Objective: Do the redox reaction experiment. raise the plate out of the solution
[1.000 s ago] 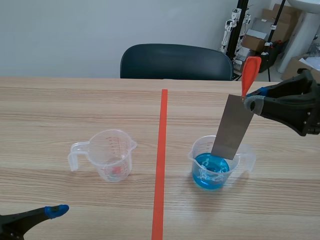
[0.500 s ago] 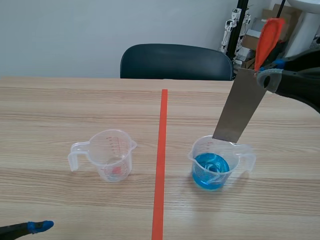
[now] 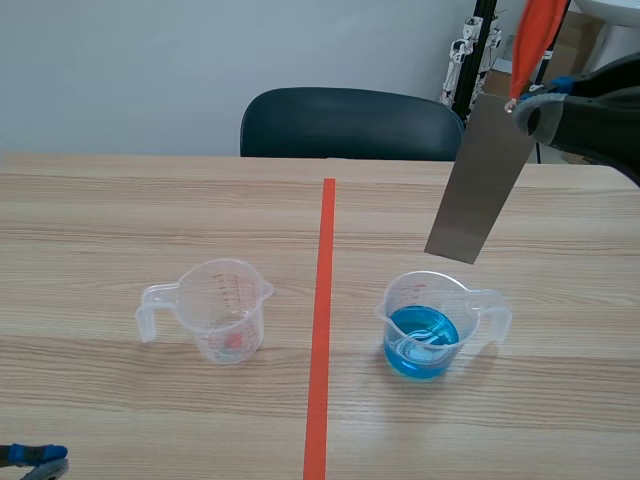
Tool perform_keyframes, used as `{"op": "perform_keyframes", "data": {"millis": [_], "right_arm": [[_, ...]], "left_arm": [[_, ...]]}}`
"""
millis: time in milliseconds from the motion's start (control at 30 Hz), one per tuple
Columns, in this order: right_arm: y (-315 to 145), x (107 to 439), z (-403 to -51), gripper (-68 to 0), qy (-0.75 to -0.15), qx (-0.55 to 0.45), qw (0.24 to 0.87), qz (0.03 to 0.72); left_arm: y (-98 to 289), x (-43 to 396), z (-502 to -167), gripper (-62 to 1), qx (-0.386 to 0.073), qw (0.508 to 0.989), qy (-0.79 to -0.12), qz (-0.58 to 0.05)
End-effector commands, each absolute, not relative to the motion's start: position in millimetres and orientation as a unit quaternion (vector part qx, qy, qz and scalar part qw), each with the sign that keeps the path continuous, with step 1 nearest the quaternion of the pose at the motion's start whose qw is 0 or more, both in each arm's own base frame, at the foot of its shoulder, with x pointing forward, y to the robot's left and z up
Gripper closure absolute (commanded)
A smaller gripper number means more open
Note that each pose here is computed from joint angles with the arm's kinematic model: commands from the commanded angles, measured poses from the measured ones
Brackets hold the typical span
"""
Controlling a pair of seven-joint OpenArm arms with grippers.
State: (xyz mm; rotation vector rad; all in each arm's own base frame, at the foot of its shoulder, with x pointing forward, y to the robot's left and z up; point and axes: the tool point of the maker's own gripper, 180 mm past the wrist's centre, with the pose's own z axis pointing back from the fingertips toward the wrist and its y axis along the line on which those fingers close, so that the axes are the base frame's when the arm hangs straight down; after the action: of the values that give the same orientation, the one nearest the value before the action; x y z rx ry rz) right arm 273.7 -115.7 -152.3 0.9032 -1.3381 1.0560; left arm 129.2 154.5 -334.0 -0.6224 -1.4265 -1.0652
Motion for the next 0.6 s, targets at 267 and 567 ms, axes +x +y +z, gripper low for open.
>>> {"op": "perform_keyframes", "data": {"millis": [267, 567], "right_arm": [[-111.8, 284.4, -127.4, -1.8, -0.584, 0.372, 0.564, 0.45], [-100.5, 284.4, -120.4, -1.8, -0.575, 0.372, 0.571, 0.452]], "left_arm": [[182.8, 152.7, -295.1, -3.7, -0.267, 0.576, -0.62, -0.461], [197.9, 169.5, -261.7, -3.7, -0.278, 0.566, -0.607, -0.483]]}}
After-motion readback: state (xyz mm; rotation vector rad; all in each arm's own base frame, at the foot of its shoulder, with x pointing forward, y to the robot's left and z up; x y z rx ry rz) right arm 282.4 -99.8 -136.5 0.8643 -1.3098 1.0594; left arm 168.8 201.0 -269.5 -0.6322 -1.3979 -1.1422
